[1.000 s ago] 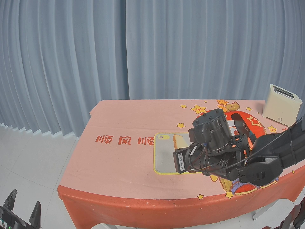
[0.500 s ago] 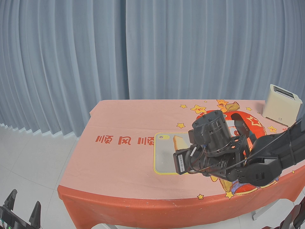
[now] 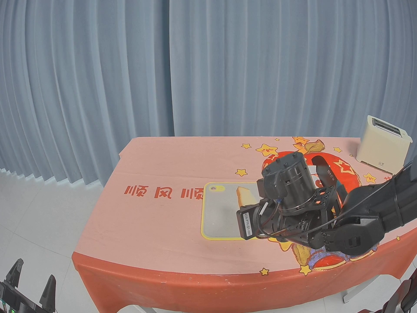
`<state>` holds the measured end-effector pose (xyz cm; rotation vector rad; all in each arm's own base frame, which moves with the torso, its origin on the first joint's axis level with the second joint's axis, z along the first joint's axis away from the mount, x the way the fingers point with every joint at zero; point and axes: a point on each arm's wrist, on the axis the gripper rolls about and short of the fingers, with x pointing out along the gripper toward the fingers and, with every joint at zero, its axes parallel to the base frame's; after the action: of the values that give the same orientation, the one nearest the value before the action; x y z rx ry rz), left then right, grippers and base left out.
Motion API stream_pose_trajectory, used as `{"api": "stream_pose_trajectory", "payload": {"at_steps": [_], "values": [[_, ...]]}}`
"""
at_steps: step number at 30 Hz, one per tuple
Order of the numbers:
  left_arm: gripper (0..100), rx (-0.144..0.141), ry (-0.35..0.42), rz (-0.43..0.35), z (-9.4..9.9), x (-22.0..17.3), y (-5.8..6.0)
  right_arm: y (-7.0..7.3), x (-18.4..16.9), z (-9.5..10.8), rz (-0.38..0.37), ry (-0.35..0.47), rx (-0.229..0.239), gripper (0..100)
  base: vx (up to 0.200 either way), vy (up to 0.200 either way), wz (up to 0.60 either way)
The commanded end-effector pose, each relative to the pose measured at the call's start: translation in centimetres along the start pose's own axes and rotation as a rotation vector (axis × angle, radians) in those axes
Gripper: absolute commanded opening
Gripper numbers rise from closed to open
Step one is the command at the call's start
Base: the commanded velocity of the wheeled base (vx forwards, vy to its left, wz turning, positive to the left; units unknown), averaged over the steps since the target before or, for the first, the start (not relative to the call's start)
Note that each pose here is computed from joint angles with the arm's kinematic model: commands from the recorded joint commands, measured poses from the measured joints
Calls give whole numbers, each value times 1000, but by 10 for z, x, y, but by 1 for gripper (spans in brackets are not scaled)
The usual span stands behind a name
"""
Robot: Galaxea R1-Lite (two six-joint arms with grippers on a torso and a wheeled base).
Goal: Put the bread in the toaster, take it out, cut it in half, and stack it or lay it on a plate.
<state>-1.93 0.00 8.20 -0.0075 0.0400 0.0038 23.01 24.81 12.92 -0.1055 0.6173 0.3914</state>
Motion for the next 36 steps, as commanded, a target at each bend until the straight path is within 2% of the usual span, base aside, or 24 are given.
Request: {"api": "stream_pose_trajectory", "payload": {"at_steps": [1,36], "values": [[100,0,17,1,-5,1,0,1,0,-1,2,1,-2,0,0,-200,0],[100,-3,17,3,-5,1,0,-4,-4,0,-37,-13,1,0,0,-200,0]]}}
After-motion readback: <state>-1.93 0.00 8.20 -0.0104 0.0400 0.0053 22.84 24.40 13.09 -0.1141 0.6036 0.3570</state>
